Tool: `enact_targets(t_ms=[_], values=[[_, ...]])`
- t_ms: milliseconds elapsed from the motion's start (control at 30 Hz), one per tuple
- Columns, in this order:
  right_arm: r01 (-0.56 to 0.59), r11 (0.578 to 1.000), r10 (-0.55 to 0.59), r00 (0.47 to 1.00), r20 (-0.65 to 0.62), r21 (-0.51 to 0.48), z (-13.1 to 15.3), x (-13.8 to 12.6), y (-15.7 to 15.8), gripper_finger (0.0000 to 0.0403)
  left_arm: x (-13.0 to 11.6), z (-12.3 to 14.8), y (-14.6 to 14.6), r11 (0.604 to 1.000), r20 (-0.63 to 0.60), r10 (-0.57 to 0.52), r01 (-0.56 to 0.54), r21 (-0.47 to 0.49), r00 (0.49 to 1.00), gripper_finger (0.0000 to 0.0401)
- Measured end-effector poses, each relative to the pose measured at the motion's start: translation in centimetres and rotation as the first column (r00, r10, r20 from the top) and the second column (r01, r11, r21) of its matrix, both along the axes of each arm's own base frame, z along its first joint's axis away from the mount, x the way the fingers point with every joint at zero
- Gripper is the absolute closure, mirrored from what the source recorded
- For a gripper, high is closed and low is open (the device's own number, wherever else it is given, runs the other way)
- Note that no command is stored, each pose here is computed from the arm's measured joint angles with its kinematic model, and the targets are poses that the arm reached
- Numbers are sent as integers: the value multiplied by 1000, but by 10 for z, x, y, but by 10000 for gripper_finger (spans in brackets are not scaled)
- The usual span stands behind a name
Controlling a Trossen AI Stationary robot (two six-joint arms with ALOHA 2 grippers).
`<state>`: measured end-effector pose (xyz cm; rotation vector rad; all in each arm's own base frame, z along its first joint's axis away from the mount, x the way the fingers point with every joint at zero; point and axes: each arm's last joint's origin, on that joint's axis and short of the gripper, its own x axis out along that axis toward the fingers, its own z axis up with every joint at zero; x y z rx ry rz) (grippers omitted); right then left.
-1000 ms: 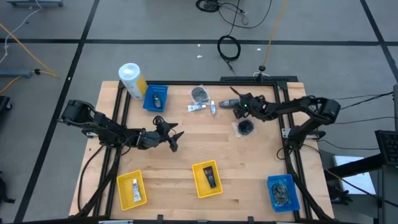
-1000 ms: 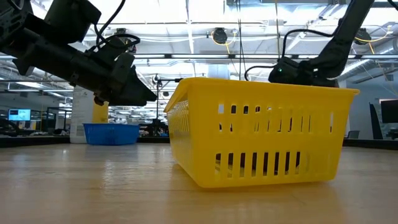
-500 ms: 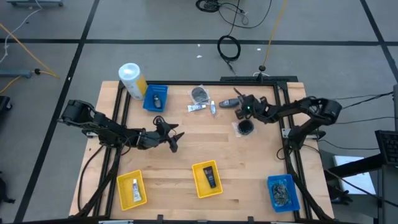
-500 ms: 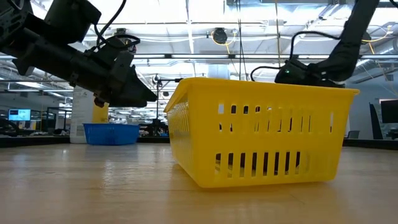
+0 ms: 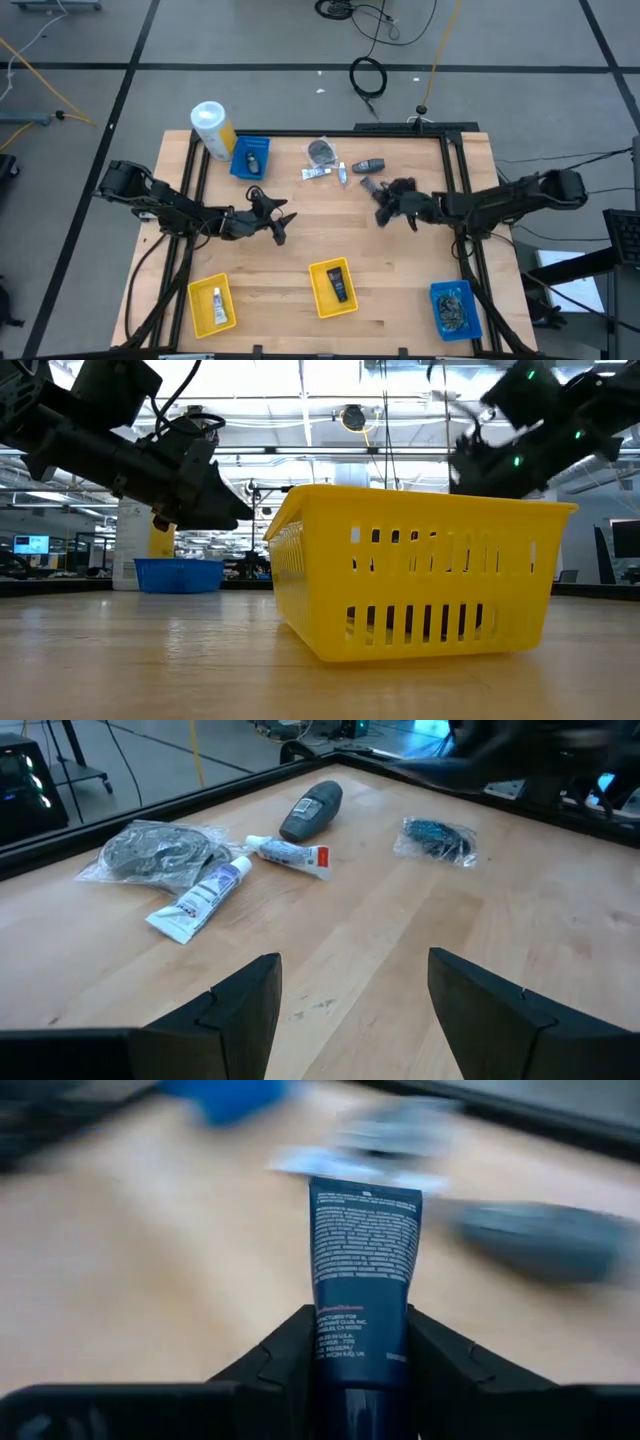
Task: Pick & Place Travel size toiletries
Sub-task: Put the blue shave cream into the right yellow bin
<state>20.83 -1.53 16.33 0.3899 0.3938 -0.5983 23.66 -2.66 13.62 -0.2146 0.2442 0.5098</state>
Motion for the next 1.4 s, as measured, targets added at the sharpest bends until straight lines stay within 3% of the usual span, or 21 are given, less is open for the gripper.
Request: enact_targets(t_ms=[67,167,333,433,533,667,800,900,1000,1167,1300,1400], values=[[-169,986,167,982,88,9,6,9,12,285,0,0,0,1000,4,0,0,-1,1000,155],[-400,916,399,909,120,-10,5,20,28,286,0,1,0,1000,15,1,-1,-3,1000,155],[-696,717,697,717,7,-44,1,50,52,286,1,2,0,1000,24,0,0,-5,1000,155],[-810,587,808,585,-72,5,6,71,65,285,1,3,0,1000,32,1,-1,-7,1000,155],[-844,530,846,519,-121,87,19,88,77,286,1,3,0,1000,32,1,-1,-8,999,155],[-783,569,820,562,-107,250,41,101,92,285,1,3,0,1000,35,1,-1,-9,999,155],[-663,632,737,675,-45,401,59,111,111,285,1,4,0,1000,42,4,-3,-10,999,155],[-563,655,647,763,11,503,66,123,129,287,1,4,1,1000,43,12,-12,-5,999,155],[-436,688,540,842,-7,580,65,133,145,288,1,4,2,1000,46,21,-20,-7,999,155],[-214,746,363,925,-115,631,52,142,163,287,2,4,5,999,56,36,-34,-20,998,155],[-79,815,201,968,-153,574,49,139,173,287,2,5,5,999,67,38,-36,-28,997,155],[20,840,87,982,-170,542,46,129,182,288,2,5,5,999,73,37,-35,-30,997,155]])
